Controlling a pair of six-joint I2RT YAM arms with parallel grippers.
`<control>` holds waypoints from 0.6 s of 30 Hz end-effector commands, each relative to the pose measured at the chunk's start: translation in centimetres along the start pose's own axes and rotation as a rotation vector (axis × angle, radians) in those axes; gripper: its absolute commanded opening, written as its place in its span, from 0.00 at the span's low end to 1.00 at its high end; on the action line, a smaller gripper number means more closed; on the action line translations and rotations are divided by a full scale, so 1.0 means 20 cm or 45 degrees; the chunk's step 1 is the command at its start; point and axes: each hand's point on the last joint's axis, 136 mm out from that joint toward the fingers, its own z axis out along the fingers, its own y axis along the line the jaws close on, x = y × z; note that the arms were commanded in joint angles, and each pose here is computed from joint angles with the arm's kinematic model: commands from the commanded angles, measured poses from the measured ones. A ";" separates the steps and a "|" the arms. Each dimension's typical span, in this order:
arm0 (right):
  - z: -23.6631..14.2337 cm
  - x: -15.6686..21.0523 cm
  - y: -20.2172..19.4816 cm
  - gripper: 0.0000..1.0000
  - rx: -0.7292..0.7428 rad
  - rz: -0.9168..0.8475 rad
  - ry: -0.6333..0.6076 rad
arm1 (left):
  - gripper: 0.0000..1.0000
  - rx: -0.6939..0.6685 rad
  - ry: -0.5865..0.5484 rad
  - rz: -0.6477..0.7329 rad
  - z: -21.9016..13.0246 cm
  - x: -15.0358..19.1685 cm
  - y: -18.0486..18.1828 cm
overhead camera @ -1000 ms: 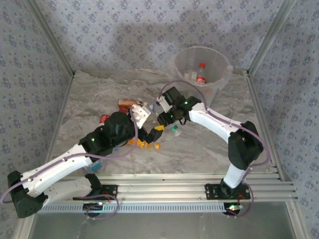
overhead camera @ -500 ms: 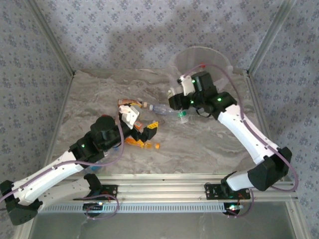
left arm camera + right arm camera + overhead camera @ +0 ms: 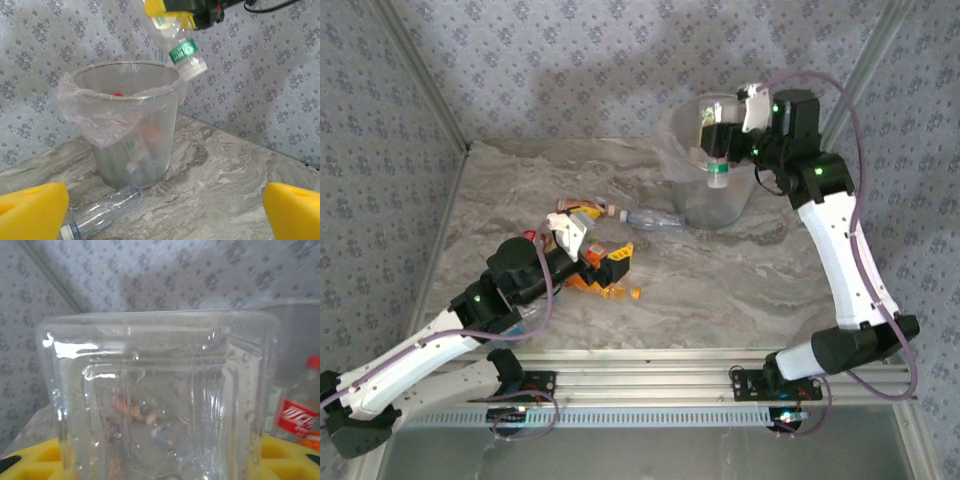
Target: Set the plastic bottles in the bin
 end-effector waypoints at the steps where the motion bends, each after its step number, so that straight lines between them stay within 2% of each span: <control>1: 0.08 -0.04 -0.20 0.57 0.163 0.002 0.036 | 1.00 0.032 -0.098 -0.034 -0.06 -0.14 -0.02; 8: 0.28 -0.10 -0.48 0.57 0.415 -0.049 0.099 | 1.00 0.024 -0.100 -0.005 -0.06 -0.13 -0.02; 18: 0.51 0.08 -0.82 0.56 0.709 -0.100 0.321 | 1.00 0.053 -0.054 0.014 -0.02 -0.08 -0.04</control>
